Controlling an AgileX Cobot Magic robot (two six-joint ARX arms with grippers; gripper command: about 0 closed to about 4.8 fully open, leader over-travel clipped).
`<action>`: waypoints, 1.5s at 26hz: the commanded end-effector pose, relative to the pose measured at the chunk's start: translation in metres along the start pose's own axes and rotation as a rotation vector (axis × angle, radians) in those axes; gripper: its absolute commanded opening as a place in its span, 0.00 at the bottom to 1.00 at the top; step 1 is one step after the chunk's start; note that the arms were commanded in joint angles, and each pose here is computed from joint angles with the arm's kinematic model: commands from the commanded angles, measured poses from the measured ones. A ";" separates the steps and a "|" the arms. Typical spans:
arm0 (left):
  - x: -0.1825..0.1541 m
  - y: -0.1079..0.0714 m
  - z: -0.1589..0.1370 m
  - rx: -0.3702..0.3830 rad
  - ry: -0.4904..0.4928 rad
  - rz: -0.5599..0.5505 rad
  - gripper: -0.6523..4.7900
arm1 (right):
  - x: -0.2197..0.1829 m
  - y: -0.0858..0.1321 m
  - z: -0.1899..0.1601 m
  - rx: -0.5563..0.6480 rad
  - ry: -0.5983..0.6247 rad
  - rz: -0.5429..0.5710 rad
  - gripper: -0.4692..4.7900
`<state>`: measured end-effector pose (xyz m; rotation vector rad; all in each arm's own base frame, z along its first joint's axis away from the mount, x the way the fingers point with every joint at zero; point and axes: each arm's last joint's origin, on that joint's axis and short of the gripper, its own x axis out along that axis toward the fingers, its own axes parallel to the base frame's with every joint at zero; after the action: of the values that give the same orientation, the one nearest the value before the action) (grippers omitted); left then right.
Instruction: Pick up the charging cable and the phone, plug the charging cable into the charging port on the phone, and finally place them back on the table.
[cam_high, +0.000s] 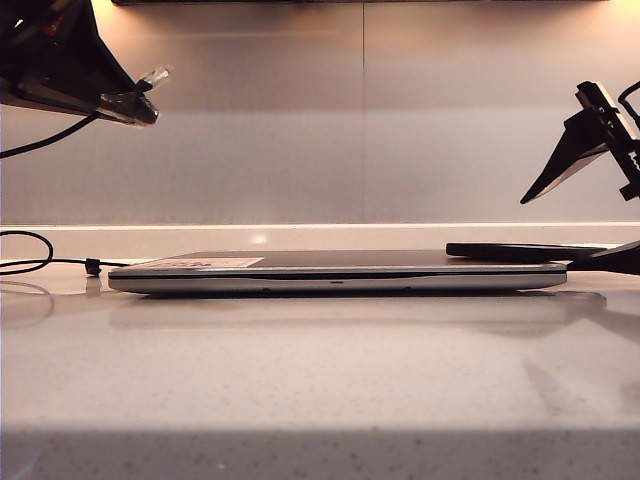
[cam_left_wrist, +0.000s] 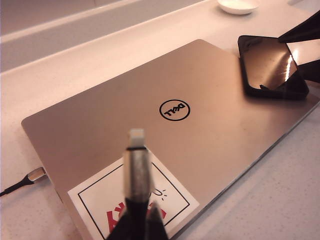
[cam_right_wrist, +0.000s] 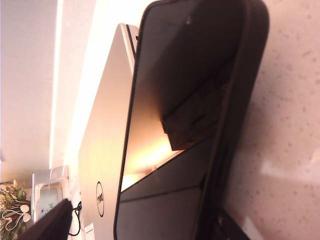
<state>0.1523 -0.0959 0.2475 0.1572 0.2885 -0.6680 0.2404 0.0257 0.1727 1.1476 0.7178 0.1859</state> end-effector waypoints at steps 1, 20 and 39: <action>0.000 0.000 0.002 -0.001 -0.019 -0.001 0.11 | 0.002 -0.020 -0.009 0.078 0.053 -0.144 0.79; 0.000 0.000 0.002 0.000 -0.018 -0.002 0.11 | 0.006 -0.008 -0.008 -0.019 0.075 -0.240 0.79; 0.000 0.000 0.002 -0.001 -0.016 -0.002 0.11 | 0.006 -0.009 -0.007 -0.023 0.040 -0.264 0.47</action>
<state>0.1523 -0.0959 0.2475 0.1572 0.2885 -0.6680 0.2464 0.0326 0.1771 1.0235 0.7945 0.0960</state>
